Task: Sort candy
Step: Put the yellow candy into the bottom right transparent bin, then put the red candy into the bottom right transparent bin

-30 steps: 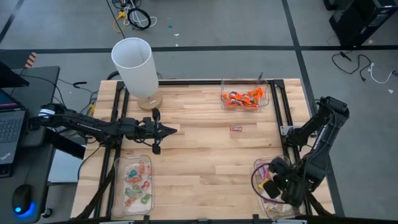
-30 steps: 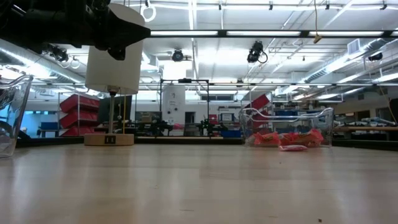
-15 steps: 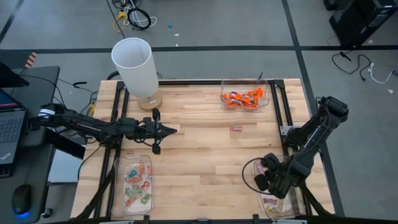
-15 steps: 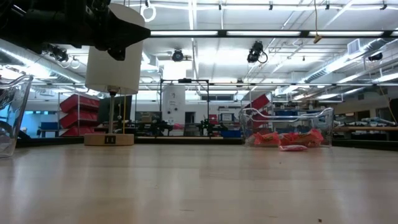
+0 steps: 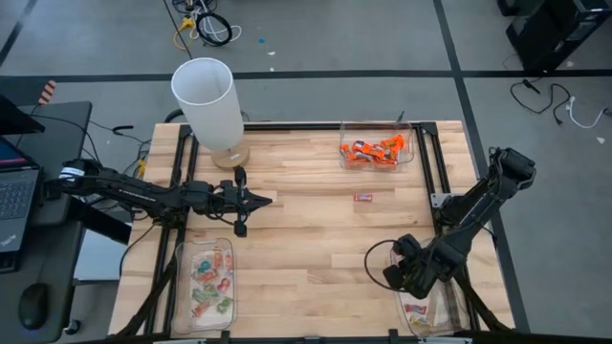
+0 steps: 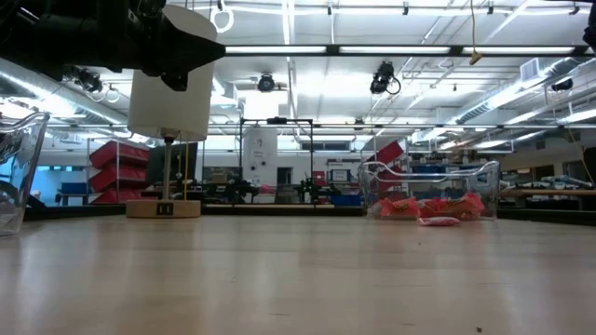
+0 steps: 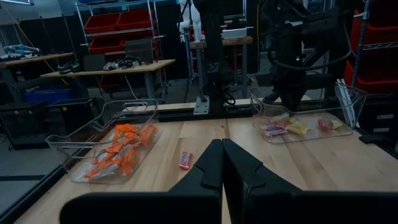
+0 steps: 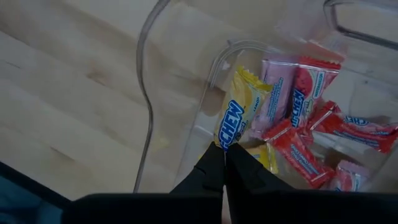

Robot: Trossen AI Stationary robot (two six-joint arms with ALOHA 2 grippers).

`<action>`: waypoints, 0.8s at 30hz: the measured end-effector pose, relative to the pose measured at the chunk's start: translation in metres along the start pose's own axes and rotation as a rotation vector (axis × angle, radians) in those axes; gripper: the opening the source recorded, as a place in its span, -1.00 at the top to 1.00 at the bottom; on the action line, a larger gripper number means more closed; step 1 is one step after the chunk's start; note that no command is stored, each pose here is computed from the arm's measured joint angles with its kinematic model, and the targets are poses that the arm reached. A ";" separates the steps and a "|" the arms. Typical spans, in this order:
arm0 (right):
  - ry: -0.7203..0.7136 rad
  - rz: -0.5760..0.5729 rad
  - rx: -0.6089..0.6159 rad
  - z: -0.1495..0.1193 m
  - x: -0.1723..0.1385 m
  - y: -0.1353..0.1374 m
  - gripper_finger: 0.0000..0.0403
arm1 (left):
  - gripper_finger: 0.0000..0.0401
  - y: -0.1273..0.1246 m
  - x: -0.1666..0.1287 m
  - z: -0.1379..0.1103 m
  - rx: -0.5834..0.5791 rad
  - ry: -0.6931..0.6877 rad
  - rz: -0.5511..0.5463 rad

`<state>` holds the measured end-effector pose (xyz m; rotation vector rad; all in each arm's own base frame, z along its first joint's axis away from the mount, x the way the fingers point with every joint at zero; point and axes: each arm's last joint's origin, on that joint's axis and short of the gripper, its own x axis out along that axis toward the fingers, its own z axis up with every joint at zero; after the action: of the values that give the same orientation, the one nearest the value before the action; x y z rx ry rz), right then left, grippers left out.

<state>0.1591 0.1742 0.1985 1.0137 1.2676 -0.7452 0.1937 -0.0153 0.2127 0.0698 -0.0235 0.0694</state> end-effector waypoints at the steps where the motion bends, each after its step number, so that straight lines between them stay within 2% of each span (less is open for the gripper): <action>1: 0.001 0.001 0.000 0.000 0.000 0.000 0.99 | 0.98 0.000 0.000 0.000 0.000 0.000 0.000; 17: 0.009 0.019 0.002 -0.001 0.000 0.002 0.72 | 0.98 0.000 0.000 0.000 0.004 0.000 0.000; 24: 0.047 0.009 -0.001 -0.002 -0.001 0.002 0.68 | 0.98 0.000 0.000 0.000 0.004 0.000 0.000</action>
<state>0.1597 0.1765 0.1999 1.0413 1.3029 -0.7171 0.1937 -0.0154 0.2126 0.0736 -0.0229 0.0692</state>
